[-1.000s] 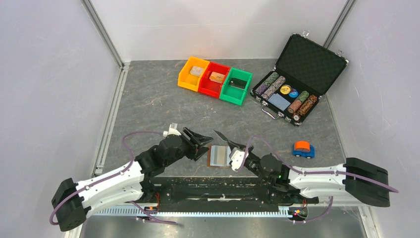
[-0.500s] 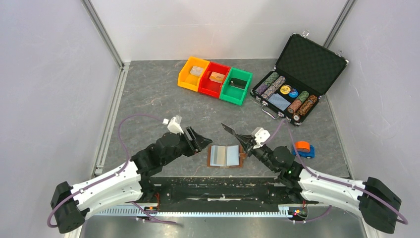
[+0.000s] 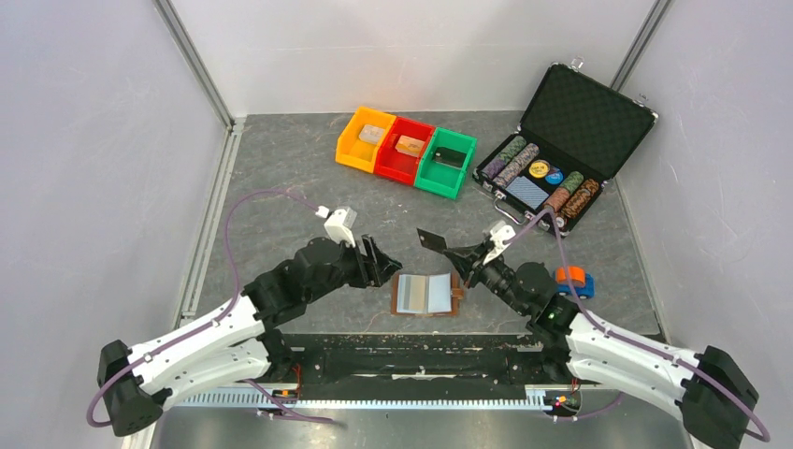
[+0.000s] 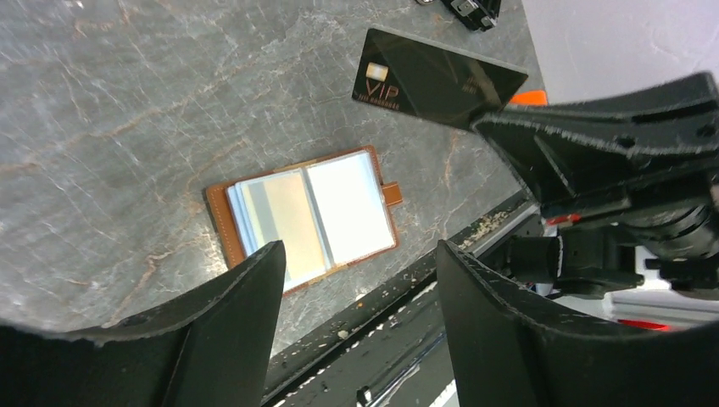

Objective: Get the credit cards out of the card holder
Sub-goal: Place the credit card in the storage box.

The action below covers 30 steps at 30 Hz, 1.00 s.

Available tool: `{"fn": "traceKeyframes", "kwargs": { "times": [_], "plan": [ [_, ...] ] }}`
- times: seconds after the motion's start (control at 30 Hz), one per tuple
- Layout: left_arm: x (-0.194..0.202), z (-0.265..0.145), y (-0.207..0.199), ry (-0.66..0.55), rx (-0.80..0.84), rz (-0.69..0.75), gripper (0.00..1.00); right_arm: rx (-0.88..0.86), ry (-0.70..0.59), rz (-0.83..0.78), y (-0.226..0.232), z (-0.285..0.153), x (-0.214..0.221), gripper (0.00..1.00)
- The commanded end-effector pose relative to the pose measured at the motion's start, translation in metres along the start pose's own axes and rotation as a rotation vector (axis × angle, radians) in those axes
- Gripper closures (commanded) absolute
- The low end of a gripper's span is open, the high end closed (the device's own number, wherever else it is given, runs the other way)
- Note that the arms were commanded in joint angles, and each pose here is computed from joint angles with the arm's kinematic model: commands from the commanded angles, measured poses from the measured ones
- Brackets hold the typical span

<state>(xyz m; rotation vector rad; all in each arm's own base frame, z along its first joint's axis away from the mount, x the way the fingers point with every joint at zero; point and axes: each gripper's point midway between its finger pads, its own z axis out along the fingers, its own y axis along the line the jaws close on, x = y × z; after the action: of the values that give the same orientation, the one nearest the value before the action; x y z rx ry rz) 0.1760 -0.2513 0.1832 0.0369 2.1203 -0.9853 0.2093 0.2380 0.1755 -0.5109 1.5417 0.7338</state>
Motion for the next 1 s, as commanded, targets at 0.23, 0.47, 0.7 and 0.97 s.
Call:
{"fn": "traceKeyframes", "kwargs": {
  "times": [0.23, 0.47, 0.7, 0.97],
  "plan": [
    [-0.066, -0.034, 0.006, 0.020, -0.242, 0.469, 0.00, 0.327, -0.108, 0.202, -0.084, 0.024, -0.077, 1.00],
    [-0.063, -0.030, 0.019, 0.035, -0.271, 0.547, 0.00, 0.342, -0.104, 0.349, -0.130, 0.061, -0.082, 1.00],
    [-0.062, -0.041, 0.013, 0.059, -0.217, 0.611, 0.00, 0.427, -0.089, 0.483, -0.181, 0.106, -0.073, 1.00],
    [-0.056, -0.040, 0.030, 0.075, -0.265, 0.665, 0.00, 0.468, -0.057, 0.636, -0.221, 0.157, -0.047, 1.00]
  ]
}}
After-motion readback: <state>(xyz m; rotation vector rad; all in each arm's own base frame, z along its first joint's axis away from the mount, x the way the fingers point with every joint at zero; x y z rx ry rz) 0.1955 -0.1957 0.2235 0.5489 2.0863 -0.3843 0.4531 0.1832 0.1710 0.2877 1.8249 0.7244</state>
